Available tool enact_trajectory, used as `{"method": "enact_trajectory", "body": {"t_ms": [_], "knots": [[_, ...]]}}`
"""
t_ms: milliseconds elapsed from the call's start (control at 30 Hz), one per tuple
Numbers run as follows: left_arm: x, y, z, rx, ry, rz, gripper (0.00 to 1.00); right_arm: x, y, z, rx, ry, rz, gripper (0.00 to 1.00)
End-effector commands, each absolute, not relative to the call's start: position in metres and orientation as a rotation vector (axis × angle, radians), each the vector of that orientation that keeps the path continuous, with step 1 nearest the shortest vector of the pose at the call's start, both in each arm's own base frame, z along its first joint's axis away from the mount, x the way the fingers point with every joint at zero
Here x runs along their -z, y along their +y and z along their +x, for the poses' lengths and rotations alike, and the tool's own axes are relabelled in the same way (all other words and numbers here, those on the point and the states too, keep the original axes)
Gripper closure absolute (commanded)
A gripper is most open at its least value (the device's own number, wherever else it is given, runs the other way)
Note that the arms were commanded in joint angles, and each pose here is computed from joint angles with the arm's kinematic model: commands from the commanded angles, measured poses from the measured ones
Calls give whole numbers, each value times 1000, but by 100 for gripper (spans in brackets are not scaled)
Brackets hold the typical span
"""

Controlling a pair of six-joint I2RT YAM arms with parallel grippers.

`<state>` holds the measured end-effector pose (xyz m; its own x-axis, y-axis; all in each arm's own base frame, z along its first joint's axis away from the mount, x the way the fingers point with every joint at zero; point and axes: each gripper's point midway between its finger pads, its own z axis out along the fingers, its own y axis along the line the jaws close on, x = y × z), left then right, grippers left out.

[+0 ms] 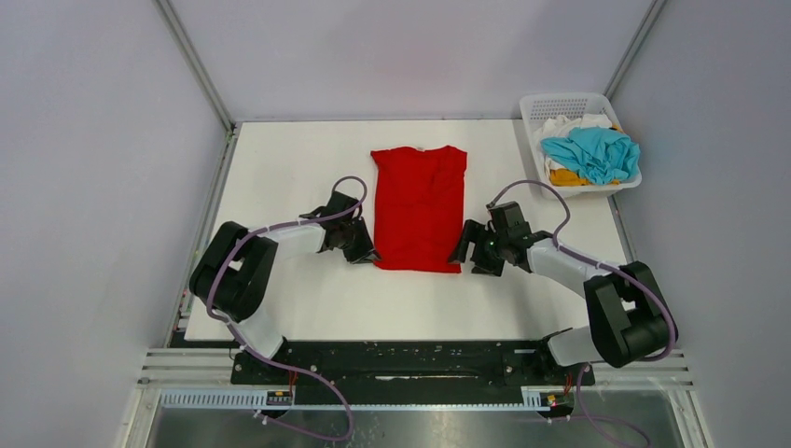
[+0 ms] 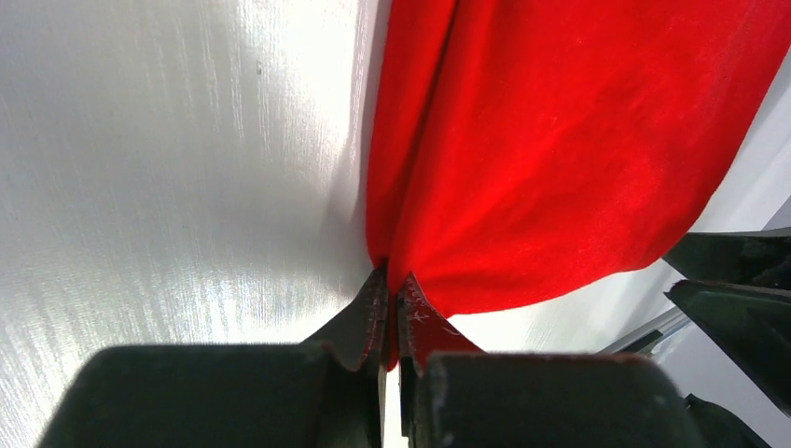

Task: Fold and stack the t-shirts
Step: Grab one side of the 2/3 rectangular tshirt with both arms

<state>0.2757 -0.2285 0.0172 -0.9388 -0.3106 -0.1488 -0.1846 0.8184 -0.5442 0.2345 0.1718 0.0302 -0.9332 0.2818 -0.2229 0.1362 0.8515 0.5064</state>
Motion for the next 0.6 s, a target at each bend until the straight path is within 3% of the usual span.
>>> {"method": "enact_trajectory", "body": {"t_ms": [0, 233, 400, 467, 567], "knots": [[-3, -221, 270, 741, 2816, -388, 100, -29, 185, 239, -757, 2733, 293, 19], [0, -221, 267, 744, 2828, -366, 100, -16, 187, 229, -708, 2803, 293, 49], [-4, -224, 267, 775, 2817, -330, 100, -11, 185, 228, -690, 2808, 297, 87], [-7, -223, 265, 780, 2821, -324, 100, -15, 187, 228, -714, 2791, 281, 98], [-17, -220, 259, 786, 2801, -307, 100, -26, 189, 222, -759, 2758, 216, 100]]}}
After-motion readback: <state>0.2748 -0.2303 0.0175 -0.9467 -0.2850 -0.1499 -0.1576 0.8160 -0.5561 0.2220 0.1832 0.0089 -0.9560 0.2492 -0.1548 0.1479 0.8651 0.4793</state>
